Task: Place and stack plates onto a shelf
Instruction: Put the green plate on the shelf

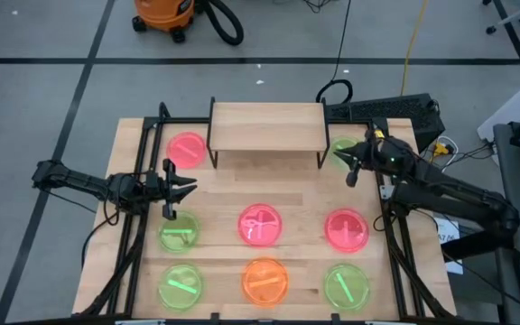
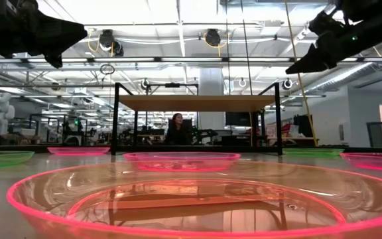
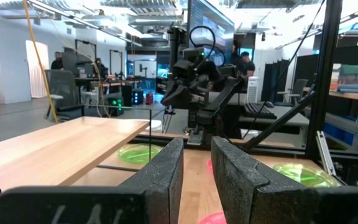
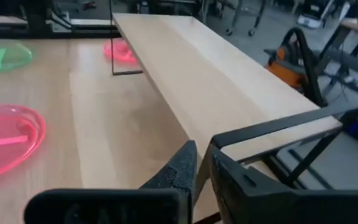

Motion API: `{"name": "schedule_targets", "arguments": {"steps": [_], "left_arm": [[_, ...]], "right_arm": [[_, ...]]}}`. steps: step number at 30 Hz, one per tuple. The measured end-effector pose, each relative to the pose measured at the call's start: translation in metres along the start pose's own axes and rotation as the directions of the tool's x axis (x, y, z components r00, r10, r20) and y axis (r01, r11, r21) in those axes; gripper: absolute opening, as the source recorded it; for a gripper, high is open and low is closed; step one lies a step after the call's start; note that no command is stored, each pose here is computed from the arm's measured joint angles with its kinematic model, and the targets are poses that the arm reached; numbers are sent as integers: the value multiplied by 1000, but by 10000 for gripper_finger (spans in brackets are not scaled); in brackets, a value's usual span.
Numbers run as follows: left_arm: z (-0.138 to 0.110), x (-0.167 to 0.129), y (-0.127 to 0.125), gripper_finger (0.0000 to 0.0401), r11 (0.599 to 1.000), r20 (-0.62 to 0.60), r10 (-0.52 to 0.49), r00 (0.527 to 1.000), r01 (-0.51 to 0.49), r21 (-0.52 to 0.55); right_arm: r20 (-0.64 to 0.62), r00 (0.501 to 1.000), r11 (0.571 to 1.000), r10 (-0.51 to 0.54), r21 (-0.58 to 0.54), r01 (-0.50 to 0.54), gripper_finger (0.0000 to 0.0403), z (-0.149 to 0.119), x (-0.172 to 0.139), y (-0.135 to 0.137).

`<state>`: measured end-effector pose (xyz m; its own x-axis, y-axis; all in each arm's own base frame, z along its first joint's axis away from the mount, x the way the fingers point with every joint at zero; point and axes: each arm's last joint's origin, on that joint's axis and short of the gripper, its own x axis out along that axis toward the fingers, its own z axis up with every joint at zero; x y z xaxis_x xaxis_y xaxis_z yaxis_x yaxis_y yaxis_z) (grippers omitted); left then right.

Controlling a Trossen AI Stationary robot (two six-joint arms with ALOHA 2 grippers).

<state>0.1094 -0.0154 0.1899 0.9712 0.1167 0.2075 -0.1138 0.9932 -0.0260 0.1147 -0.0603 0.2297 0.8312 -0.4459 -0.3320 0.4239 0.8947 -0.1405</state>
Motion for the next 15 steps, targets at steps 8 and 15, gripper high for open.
{"name": "schedule_targets", "arguments": {"steps": [8, 15], "left_arm": [[0, 0, 0, 88, 1000, 0, 0, 1000, 0, 0], [0, 0, 0, 88, 1000, 0, 0, 1000, 0, 0]], "right_arm": [[-75, 997, 995, -35, -97, 27, 69, 7, 7, 4], [-189, 980, 986, -66, -164, 35, 104, 19, 6, 8]]}}
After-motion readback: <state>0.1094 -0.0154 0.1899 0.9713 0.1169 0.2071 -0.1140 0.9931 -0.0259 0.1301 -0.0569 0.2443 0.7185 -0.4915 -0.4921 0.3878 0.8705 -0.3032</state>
